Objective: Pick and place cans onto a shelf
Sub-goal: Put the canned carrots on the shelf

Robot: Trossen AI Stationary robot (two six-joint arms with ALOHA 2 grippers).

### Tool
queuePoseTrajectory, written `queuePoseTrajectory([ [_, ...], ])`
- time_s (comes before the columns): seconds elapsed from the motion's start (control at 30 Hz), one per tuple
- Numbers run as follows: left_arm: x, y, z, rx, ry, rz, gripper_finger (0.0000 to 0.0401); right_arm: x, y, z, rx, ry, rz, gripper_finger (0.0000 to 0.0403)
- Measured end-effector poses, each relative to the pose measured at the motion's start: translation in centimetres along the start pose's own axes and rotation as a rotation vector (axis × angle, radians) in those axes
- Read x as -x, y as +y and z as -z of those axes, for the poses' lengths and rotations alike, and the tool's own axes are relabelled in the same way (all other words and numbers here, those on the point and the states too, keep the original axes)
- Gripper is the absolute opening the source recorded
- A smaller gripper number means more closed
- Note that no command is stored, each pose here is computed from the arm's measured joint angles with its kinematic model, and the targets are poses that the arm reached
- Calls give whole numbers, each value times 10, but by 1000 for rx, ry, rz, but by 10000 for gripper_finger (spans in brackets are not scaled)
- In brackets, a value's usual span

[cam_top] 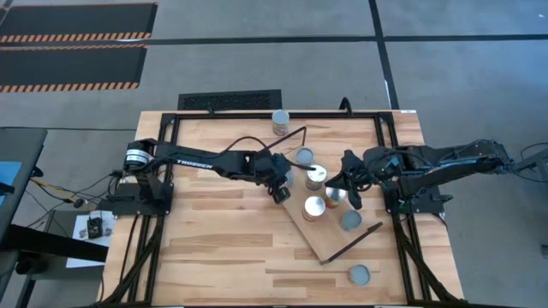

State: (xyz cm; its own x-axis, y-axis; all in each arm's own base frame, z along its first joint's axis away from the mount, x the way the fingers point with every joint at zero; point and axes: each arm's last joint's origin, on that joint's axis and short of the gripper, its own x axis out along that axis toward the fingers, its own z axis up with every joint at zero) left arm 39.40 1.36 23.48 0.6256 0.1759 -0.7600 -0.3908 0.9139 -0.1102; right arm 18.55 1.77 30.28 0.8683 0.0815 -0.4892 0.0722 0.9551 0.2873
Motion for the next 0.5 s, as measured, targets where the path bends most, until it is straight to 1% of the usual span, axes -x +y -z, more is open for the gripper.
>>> queuePoseTrajectory([
  [0.1, -4, -2, 1, 16, 0, 10, 0, 0, 0, 0, 2, 1, 0, 6],
  [0.17, -4, -5, 6, 27, 23, 1, 0, 0, 0, 0, 2, 1, 0, 6],
  [0.23, -2, -11, 4, 41, -2, -8, 0, 0, 0, 0, 2, 4, 1, 6],
  [0.37, 7, -21, 0, 63, -4, -31, 0, 0, 0, 0, 4, 5, 2, 6],
  [0.43, 13, -26, -4, 55, -13, -45, 0, 0, 0, 0, 5, 4, 1, 6],
  [0.5, 20, -31, -7, 3, -4, -57, 0, 0, 0, 0, 5, 5, 1, 6],
])
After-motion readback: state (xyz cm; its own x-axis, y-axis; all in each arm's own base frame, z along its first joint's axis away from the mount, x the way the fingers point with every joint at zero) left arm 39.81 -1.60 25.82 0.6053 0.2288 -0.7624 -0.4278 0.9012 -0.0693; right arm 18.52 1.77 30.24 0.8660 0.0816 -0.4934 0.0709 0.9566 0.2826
